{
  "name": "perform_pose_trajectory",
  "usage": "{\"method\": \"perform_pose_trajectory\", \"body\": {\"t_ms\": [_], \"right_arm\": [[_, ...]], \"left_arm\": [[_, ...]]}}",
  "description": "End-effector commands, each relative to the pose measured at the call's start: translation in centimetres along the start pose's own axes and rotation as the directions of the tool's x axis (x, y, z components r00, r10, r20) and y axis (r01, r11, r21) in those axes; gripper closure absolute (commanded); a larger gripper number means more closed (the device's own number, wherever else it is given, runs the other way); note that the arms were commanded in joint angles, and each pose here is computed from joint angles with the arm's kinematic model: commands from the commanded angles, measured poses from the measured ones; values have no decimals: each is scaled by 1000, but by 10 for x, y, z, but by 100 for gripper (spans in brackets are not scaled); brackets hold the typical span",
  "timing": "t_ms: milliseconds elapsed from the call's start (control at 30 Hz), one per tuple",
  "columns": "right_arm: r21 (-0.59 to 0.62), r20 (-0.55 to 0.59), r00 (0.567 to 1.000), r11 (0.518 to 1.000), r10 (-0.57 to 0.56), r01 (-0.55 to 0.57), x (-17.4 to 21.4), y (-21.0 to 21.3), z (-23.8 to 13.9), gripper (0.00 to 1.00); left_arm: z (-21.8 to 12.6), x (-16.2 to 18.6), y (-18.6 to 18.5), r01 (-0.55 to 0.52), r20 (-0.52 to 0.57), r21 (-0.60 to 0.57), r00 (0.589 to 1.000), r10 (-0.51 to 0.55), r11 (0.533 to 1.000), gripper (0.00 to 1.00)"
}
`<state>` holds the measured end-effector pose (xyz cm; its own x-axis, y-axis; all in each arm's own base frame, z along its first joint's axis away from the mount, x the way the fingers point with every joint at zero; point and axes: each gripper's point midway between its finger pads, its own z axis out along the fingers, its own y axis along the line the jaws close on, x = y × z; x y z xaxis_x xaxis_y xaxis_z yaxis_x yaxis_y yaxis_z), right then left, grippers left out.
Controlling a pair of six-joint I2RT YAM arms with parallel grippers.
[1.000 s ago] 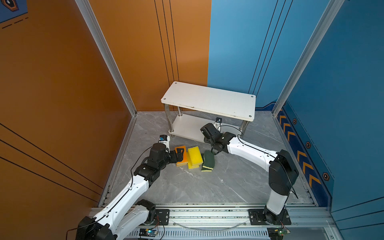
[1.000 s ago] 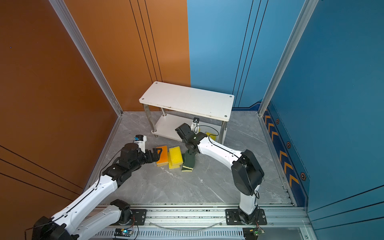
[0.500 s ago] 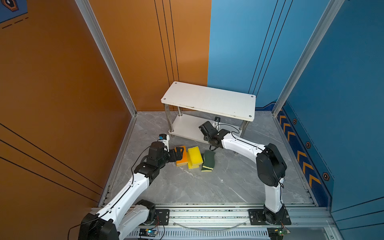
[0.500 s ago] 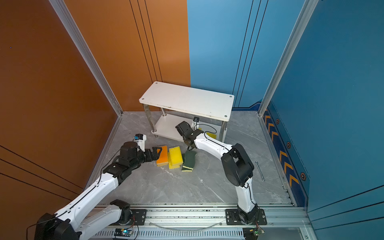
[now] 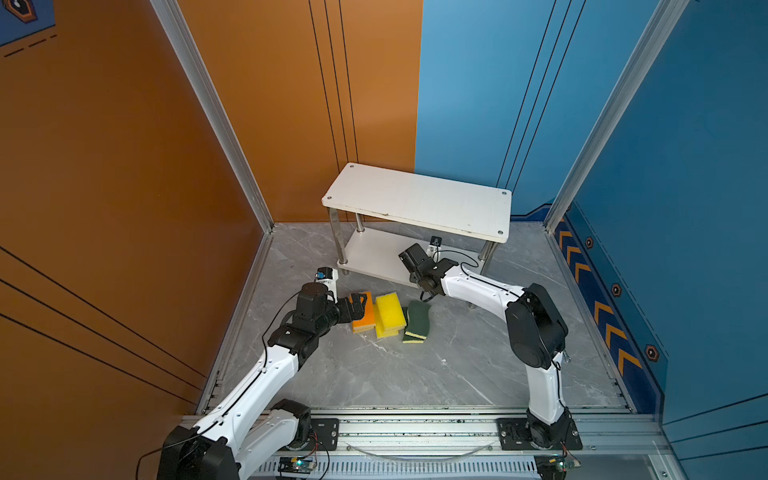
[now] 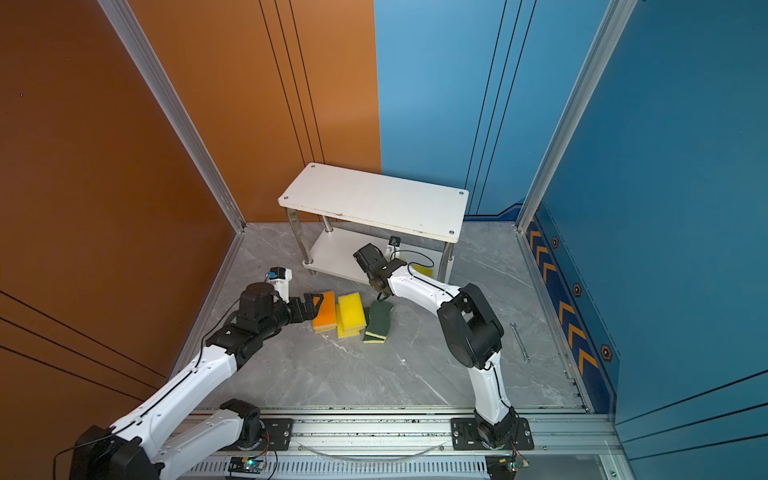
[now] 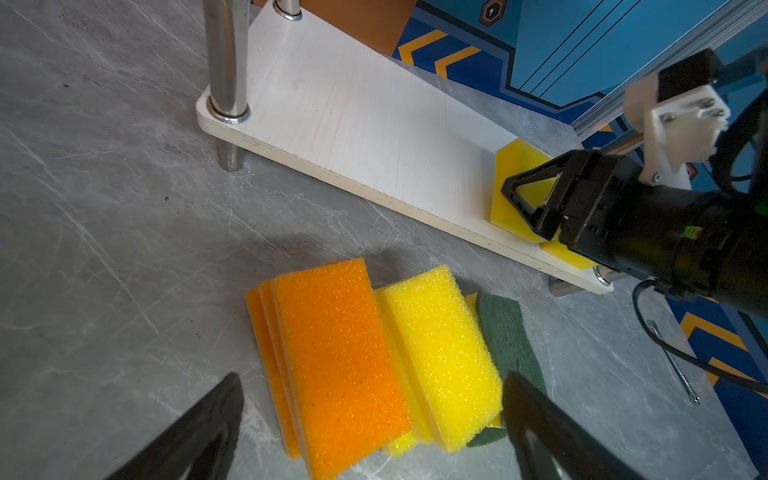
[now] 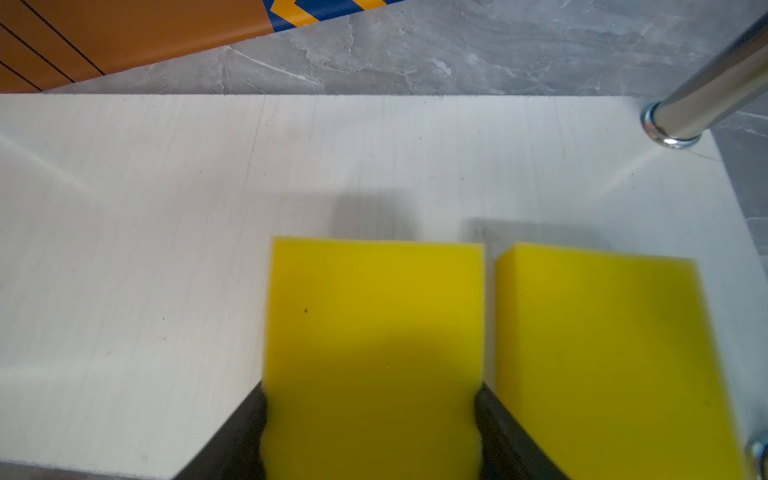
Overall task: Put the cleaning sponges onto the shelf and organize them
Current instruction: 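Lift the flat yellow sponge and carry it onto the lower shelf, then set the sponge beside the first one and open the right gripper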
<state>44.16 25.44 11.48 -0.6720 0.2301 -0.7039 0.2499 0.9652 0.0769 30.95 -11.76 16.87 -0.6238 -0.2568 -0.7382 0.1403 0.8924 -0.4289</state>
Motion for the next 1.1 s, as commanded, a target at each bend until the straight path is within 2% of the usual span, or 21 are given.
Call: {"method": "perform_pose_trajectory", "body": {"t_ms": [0, 1067], "right_arm": [[10, -13, 1000, 1000, 11, -11, 1, 1, 1, 34], [19, -24, 999, 999, 34, -34, 7, 1, 8, 31]], "left_arm": [[0, -4, -2, -2, 6, 11, 1000, 2, 1000, 2], [-1, -4, -2, -5, 13, 12, 1000, 4, 1000, 2]]}}
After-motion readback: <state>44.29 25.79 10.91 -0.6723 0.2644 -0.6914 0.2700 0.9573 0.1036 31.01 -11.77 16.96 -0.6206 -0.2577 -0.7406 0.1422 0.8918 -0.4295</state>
